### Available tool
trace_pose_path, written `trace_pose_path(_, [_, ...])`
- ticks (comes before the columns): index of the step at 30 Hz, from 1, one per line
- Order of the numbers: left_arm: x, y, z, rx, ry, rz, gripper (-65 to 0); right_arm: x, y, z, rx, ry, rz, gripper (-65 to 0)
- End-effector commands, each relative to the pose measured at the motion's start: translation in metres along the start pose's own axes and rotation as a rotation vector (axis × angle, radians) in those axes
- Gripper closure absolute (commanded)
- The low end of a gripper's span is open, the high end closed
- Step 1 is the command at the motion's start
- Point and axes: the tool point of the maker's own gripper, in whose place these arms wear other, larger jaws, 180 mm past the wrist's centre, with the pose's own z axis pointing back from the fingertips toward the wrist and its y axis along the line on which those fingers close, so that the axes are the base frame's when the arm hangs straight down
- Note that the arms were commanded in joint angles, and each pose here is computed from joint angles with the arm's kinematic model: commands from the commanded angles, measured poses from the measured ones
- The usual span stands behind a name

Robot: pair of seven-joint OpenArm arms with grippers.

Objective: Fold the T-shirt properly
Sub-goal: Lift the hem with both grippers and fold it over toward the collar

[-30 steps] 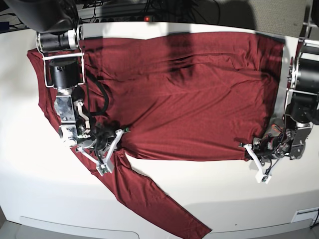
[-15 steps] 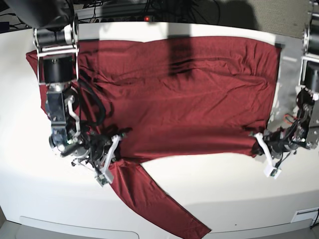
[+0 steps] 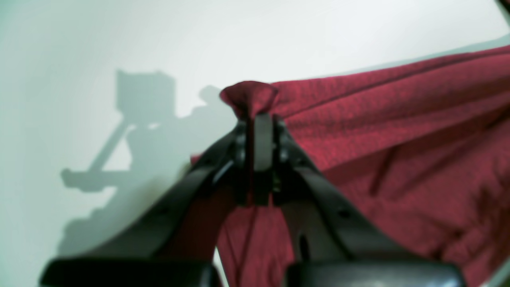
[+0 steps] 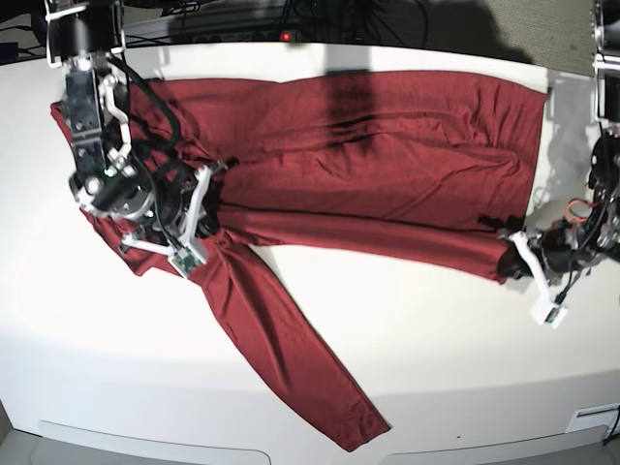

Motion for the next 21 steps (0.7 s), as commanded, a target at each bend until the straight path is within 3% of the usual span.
trace_pose_path(1, [0.015, 0.006, 0.013, 0.019, -0.040, -0.018, 0.0, 0.010, -0.008, 0.008, -0.027, -0.032, 0.019, 0.0])
trace_pose_path(10, [-0.028, -0.016, 0.044, 0.003, 0.020, -0.012, 0.0, -0.002, 0.026, 0.030, 0.004, -0.010, 0.070, 0.0])
trace_pose_path(21, [-0.091, -0.031, 0.044, -0.024, 0.132, 0.033, 0.0, -0.027, 0.052, 0.037, 0.051, 0.042, 0.062, 0.0])
